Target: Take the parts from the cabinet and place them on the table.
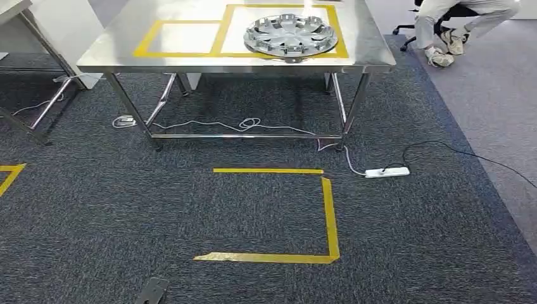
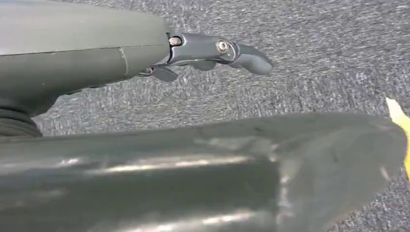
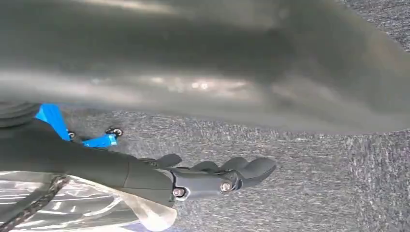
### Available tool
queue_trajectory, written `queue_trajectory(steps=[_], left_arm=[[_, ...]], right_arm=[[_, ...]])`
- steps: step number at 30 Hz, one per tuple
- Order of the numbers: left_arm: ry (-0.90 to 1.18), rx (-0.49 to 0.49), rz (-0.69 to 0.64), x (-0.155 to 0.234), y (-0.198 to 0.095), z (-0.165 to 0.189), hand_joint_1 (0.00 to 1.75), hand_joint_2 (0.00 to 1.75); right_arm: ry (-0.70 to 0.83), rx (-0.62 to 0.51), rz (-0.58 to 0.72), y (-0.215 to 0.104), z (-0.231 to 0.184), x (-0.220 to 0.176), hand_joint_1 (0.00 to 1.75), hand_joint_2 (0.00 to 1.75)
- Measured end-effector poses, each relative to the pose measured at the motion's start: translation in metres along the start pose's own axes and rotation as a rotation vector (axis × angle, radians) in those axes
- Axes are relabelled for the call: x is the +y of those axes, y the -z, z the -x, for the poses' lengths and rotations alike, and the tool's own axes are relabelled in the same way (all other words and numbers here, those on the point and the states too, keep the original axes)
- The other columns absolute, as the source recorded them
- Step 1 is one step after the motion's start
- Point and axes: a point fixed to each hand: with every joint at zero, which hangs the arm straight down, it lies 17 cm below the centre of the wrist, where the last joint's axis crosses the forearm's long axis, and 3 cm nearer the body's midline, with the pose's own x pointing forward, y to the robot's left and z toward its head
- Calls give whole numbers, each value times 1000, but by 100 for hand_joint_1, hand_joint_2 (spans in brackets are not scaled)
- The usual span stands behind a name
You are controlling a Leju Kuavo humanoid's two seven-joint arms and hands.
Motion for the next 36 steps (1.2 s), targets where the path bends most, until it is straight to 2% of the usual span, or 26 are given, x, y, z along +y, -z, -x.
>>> queue_trajectory(steps=[36], left_arm=[[-21,10,-4,0,0,1,0,0]], right_arm=[[-8,1,8,2,1,-5,0,0]])
